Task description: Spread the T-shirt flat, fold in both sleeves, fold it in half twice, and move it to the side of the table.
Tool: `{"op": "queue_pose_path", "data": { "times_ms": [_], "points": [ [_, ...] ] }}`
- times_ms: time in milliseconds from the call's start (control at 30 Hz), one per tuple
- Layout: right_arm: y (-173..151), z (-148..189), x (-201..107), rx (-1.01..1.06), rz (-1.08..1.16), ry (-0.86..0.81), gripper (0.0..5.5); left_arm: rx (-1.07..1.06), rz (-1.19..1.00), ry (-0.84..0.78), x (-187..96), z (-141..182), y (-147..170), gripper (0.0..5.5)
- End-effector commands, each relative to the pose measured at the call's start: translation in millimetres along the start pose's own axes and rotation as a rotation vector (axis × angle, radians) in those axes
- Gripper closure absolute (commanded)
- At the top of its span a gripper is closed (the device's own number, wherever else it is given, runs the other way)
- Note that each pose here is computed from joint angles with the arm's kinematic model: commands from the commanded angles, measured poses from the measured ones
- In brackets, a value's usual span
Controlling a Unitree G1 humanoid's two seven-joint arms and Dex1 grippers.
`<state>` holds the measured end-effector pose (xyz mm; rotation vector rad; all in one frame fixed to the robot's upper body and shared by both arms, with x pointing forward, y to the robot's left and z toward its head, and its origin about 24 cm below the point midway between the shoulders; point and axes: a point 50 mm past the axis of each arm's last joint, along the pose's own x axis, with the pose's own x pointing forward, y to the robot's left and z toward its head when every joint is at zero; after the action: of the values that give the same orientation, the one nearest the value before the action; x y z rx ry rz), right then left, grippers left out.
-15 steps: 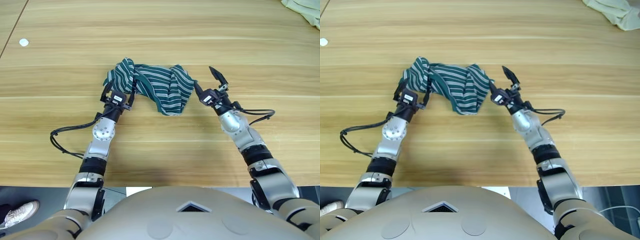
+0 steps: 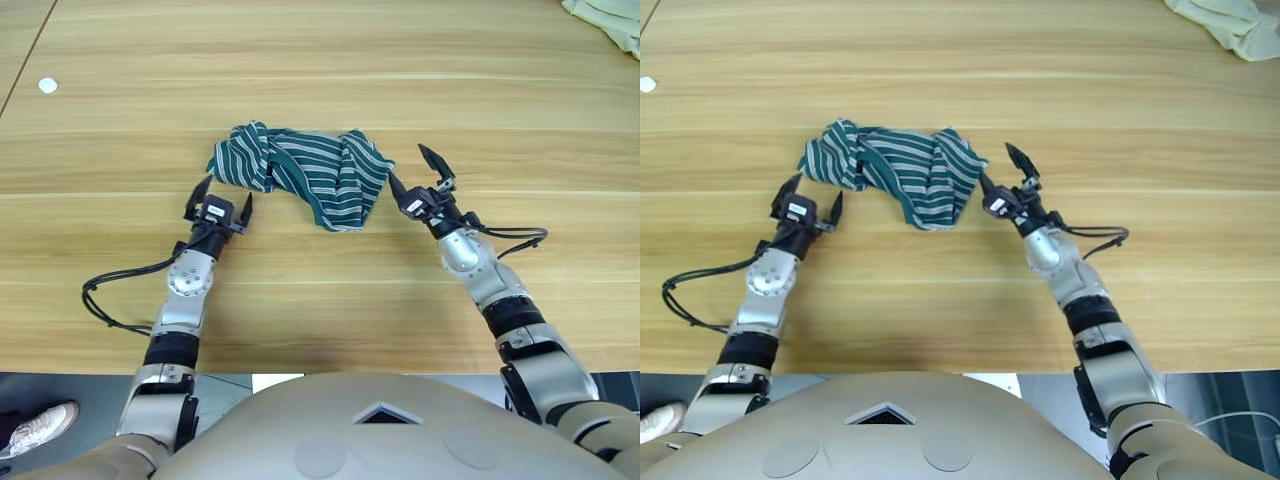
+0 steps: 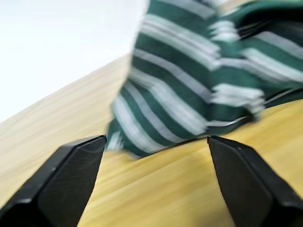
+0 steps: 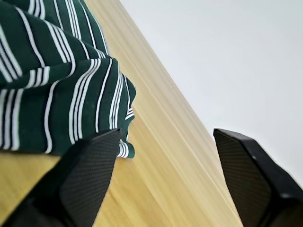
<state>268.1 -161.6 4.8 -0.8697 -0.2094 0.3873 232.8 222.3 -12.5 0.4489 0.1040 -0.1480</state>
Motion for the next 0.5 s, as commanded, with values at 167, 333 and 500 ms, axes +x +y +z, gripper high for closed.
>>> {"op": "queue_pose_path", "data": {
  "times_ms": [167, 333, 500],
  "points": [
    [0, -4, -2, -0.011, 0.017, 0.019, 1.9, -0.082, -0.092, -0.097, -4, 10, -22, 1.52],
    [1, -4, -2, -0.01, 0.024, 0.017, 1.9, -0.117, -0.43, -0.33, -27, 37, -57, 1.52],
    [7, 9, -1, 0.017, 0.067, -0.042, 1.9, -0.047, -0.412, -0.342, -7, 45, -53, 1.52]
  ]
}}
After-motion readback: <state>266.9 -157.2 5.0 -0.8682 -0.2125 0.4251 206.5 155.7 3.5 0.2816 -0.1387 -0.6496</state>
